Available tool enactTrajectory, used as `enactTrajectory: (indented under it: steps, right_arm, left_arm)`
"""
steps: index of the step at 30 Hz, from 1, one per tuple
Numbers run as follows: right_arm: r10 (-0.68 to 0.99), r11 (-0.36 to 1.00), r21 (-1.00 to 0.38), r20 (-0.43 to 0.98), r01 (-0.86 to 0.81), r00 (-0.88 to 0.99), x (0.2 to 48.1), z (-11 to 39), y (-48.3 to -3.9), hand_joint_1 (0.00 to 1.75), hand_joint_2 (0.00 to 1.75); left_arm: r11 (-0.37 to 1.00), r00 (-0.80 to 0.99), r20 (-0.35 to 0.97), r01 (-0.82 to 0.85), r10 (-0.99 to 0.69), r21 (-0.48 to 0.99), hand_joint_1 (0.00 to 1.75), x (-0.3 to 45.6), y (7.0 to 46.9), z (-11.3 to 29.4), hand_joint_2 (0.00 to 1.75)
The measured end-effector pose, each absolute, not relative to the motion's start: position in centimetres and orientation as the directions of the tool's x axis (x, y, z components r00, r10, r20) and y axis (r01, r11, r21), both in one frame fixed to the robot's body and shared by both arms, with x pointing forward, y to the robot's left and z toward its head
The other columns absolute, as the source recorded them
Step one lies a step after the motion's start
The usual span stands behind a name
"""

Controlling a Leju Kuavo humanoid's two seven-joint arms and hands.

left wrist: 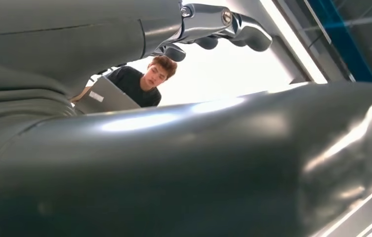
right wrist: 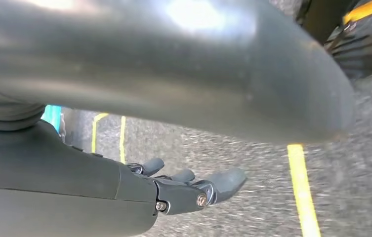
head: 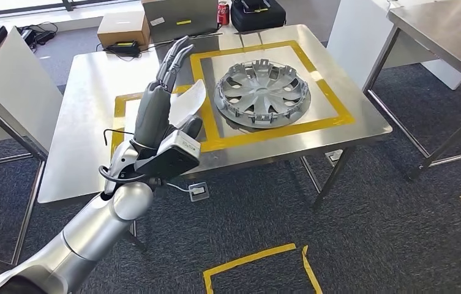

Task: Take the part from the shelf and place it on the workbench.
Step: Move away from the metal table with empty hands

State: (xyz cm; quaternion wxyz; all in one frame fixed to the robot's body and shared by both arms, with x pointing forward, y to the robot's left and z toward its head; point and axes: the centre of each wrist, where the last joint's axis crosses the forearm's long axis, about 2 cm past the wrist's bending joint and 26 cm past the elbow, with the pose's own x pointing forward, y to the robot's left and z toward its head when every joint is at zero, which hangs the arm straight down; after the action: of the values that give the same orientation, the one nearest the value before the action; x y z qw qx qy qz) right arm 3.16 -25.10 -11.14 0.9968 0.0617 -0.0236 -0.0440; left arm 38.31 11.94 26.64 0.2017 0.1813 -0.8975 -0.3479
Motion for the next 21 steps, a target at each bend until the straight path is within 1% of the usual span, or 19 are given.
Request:
enactTrajectory:
  steps: [6,11,16,21]
  right_arm:
    - [-0.100,0.988,0.123,0.036,0.095,0.994,3.3,-11.1,-25.1,0.00,0.00]
    - [-0.100,0.988,0.123,0.033,0.095,0.994,3.4,-11.1,-25.0,0.00,0.00]
    - [-0.097,0.988,0.123,0.030,0.092,0.995,3.3,-11.1,-25.0,0.00,0.00]
    - [-0.095,0.988,0.123,0.026,0.091,0.995,3.2,-11.1,-25.2,0.00,0.00]
  left_arm:
    - [0.680,-0.851,0.241,-0.172,-0.467,0.712,0.00,38.9,11.4,27.2,0.00]
    - [0.683,-0.843,0.217,-0.220,-0.492,0.696,0.00,39.9,11.9,27.7,0.00]
    - [0.666,-0.802,0.214,-0.279,-0.558,0.692,0.00,41.5,14.4,27.1,0.00]
    - [0.626,-0.724,0.226,-0.345,-0.651,0.700,0.00,42.6,18.8,25.1,0.00]
